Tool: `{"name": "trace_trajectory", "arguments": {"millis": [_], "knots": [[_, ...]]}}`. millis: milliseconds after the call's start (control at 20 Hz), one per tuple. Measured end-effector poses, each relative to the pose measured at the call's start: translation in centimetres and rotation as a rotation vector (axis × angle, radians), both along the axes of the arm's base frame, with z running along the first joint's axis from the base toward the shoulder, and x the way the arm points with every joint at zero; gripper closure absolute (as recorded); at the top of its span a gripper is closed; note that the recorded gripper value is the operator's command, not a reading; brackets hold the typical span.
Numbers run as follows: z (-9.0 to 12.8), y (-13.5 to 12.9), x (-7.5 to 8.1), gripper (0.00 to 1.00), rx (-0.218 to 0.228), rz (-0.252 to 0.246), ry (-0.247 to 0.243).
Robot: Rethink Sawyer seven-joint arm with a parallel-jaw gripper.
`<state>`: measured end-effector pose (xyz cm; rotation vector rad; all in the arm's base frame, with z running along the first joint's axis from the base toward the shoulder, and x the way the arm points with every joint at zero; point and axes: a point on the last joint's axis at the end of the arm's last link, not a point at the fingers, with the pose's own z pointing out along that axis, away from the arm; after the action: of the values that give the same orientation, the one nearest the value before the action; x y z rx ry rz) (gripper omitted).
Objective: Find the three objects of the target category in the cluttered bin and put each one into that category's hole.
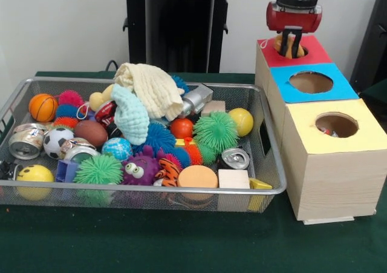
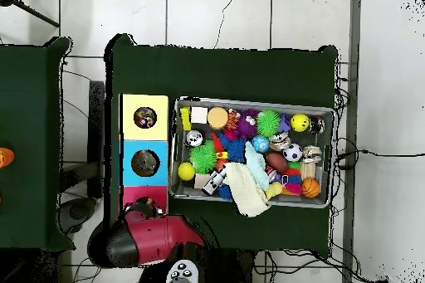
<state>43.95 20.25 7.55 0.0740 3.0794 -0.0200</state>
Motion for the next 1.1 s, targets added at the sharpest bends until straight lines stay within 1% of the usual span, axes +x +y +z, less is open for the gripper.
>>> {"name": "trace_trajectory", "arguments": {"millis": [250, 450, 500, 600, 750, 950, 1000, 1100], "knots": [[0.0, 0.0, 0.2, 1.0, 0.011, 0.008, 0.0], [0.7, 0.0, 0.4, 1.0, 0.017, 0.005, 0.013], [1.3, -0.1, 0.5, 1.0, 0.017, 0.002, 0.028], [1.5, -0.3, 0.5, 1.0, 0.015, 0.0, 0.038], [2.6, -0.8, 0.3, 1.0, 0.006, -0.01, 0.08], [3.1, -1.4, 0.1, 1.0, -0.003, -0.017, 0.118], [3.3, -1.7, -0.1, 1.0, -0.008, -0.019, 0.138], [3.4, -1.9, -0.2, 1.0, -0.011, -0.018, 0.15]]}}
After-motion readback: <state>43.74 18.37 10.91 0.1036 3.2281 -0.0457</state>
